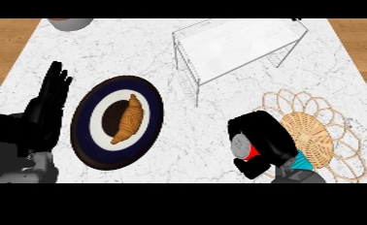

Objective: Pick the can from the placemat and place it in the tiered shelf

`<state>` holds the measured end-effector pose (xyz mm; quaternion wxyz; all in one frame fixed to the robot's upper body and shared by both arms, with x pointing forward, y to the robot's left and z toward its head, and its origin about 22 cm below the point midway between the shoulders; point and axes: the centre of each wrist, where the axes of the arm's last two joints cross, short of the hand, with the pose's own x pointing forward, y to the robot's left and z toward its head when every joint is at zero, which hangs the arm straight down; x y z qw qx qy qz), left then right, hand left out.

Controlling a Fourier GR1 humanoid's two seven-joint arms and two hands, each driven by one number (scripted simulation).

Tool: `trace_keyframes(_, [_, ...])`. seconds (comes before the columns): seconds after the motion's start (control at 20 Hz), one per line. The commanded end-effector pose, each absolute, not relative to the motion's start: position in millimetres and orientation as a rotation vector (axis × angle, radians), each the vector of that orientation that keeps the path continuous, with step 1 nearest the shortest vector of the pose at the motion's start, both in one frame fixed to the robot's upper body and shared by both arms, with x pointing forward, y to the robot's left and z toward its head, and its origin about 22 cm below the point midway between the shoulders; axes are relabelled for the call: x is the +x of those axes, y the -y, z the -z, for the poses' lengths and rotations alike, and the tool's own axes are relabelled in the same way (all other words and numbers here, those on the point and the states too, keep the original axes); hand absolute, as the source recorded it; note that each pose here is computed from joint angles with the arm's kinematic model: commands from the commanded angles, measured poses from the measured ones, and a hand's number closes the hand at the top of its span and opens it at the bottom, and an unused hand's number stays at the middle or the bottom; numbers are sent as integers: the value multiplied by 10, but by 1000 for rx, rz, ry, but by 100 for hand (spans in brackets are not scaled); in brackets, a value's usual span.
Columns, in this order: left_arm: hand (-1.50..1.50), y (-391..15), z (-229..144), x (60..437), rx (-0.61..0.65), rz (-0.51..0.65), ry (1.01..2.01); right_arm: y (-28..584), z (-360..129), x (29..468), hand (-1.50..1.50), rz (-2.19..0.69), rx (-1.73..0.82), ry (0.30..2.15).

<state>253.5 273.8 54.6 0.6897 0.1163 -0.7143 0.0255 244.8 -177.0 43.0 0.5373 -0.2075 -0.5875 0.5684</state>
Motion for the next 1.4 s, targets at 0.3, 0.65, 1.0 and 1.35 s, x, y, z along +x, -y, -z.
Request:
trace_keyframes(0.3, [0, -2675, -530, 2486, 269, -50, 1609, 2023, -1615, 2033, 150, -842, -574, 1636])
trace_keyframes(0.65, [0, -2744, -672, 2571, 254, -41, 1618, 2025, -2098, 2259, 150, -777, -713, 1629])
trace_keyframes(1.0, [0, -2559, -594, 2609, 240, -33, 1615, 2073, -2123, 2835, 150, -672, -733, 1638])
trace_keyframes(1.35, [0, -2656, -776, 2510, 244, -22, 1627, 2102, -1992, 3358, 150, -600, -708, 1645])
